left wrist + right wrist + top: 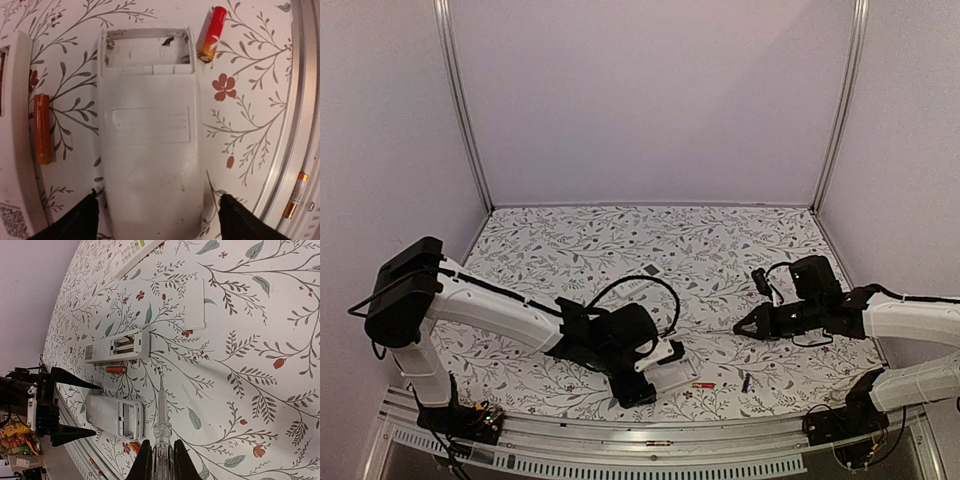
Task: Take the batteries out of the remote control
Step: Pick up the remote control from the center of the board.
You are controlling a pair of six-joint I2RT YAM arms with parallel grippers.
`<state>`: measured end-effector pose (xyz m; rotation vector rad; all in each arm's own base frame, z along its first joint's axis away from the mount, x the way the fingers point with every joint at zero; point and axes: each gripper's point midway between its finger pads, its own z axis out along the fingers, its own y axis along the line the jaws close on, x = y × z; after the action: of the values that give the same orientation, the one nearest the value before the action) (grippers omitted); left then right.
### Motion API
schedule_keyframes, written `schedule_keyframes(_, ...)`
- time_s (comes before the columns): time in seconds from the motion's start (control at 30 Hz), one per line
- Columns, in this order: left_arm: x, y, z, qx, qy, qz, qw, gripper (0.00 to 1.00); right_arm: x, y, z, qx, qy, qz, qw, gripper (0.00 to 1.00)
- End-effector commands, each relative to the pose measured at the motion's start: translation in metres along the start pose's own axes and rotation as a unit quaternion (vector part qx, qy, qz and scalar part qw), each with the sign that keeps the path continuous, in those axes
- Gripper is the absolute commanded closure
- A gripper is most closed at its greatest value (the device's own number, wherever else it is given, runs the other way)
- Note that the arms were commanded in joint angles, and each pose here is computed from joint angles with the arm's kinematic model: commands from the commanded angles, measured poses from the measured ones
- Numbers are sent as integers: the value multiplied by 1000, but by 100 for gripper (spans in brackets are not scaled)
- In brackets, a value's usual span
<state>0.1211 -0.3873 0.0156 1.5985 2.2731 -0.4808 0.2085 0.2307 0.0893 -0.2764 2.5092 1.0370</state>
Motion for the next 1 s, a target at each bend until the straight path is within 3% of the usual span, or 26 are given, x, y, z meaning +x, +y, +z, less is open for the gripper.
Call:
schedule_keyframes(0.0, -19, 17, -28, -23, -24, -44, 998, 16, 6, -7, 4, 13, 1, -7, 1000, 94)
schedule_keyframes(0.23, -75, 67, -86, -54, -127, -141, 980, 14, 18, -12, 19, 32, 22, -17, 999, 90)
schedule_keyframes(0.33, -82, 93, -105, -69, -148, -182, 970, 13, 19, -14, 24, 39, 25, -21, 999, 88)
schedule_keyframes(0.47, -75, 136, -122, -100, -157, -229, 956, 13, 19, -18, 27, 50, 27, -25, 998, 77)
schedule_keyframes(0.73, -61, 204, -108, -173, -124, -252, 944, 12, 15, -20, 25, 61, 14, -33, 997, 37)
schedule_keyframes(0.97, -58, 254, -67, -257, -47, -209, 942, 11, 6, -17, 15, 68, -11, -44, 997, 22)
